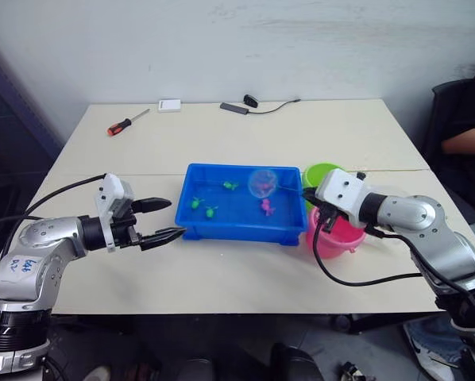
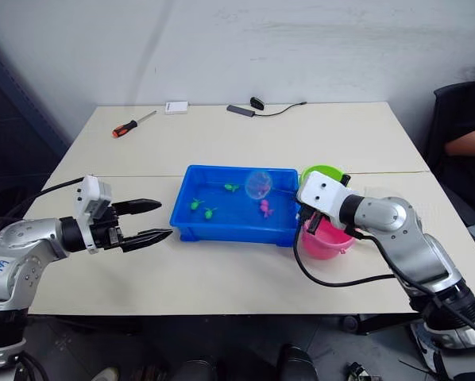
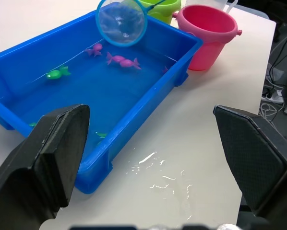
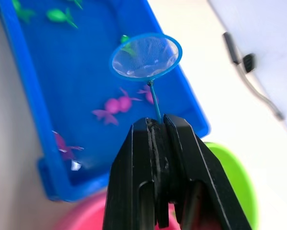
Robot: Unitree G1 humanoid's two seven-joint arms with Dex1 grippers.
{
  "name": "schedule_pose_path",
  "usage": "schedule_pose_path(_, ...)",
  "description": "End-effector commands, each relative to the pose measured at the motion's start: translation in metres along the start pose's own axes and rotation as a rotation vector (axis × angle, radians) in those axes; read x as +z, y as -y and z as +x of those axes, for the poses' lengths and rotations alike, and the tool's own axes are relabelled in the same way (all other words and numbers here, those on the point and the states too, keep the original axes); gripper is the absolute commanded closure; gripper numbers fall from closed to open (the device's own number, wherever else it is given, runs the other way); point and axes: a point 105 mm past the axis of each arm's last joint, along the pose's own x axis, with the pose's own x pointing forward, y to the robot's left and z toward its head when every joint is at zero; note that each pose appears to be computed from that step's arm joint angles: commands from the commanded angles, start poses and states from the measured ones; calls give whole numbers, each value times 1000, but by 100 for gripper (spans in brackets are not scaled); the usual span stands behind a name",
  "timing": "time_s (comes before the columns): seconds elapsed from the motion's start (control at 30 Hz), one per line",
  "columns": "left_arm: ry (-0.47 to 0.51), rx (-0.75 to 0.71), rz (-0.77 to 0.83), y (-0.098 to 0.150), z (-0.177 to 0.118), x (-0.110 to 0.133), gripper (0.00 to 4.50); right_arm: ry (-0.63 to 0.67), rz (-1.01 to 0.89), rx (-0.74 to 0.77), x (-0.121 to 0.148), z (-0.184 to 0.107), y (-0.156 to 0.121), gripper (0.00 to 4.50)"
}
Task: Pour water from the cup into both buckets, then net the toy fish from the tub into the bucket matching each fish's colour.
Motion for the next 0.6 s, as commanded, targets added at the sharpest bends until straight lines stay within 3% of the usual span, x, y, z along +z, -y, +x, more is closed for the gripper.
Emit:
schedule_pose_path(0.03,40,-21,47,8,5,10,3,3,-195,-7,1,-7,6,450)
schedule_pose_path(0.33,73,-44,49,13,17,11,3,-2,-503,146,-19,-15,-7,450)
schedule_pose_path(0.6,92,-50,50,15,21,12,3,38,-663,246,-21,-12,-7,450)
